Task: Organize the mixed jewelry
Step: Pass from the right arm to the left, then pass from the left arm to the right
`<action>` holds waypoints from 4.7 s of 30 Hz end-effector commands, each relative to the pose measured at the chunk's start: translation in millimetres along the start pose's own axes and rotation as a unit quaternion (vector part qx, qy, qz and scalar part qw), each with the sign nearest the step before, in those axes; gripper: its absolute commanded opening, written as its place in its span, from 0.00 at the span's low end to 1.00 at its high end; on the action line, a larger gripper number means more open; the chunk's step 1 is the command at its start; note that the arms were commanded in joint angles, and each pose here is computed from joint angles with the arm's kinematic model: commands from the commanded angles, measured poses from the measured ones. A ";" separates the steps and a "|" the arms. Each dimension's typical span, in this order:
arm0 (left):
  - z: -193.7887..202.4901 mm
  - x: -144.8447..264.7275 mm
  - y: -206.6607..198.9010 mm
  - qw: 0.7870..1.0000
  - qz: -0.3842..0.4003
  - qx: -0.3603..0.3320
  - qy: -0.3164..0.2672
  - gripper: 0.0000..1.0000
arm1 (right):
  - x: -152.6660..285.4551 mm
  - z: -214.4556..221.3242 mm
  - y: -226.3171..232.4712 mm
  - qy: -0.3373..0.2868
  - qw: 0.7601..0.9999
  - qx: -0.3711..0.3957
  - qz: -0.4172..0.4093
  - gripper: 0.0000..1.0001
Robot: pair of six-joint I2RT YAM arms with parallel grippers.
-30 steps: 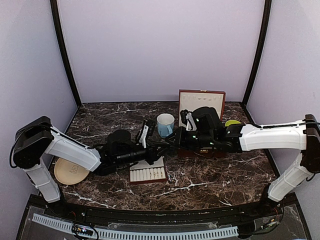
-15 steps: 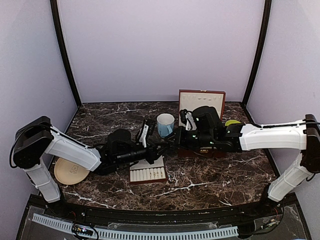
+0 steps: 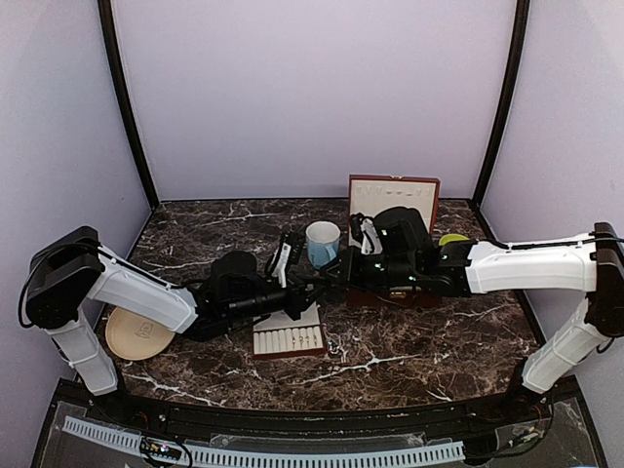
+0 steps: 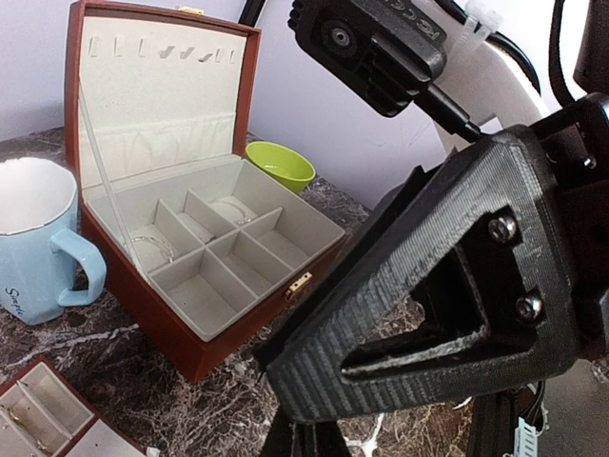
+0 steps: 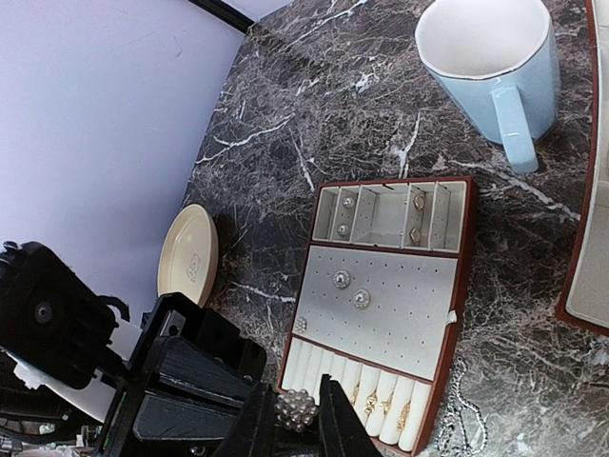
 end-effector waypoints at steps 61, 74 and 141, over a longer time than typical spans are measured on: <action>-61.7 104.3 19.3 0.959 0.227 -0.035 0.168 0.00 | -9.1 -7.0 64.8 0.118 0.956 0.143 -0.226 0.54; -58.7 103.0 18.3 0.960 0.218 -0.044 0.169 0.00 | -27.8 -3.4 71.3 0.132 0.956 0.134 -0.226 0.58; -58.2 98.5 24.6 0.968 0.166 -0.043 0.183 0.49 | -36.6 2.3 64.7 0.113 0.968 0.126 -0.185 0.10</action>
Point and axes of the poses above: each gripper's point midway between its finger pads, its own x axis back along the fingers, its own y axis along the line the jaws close on, z = x × y, the point moved 9 cm from there along x, back along the fingers, and after that the axes turned 1 degree about -x, right-handed, at the moved point
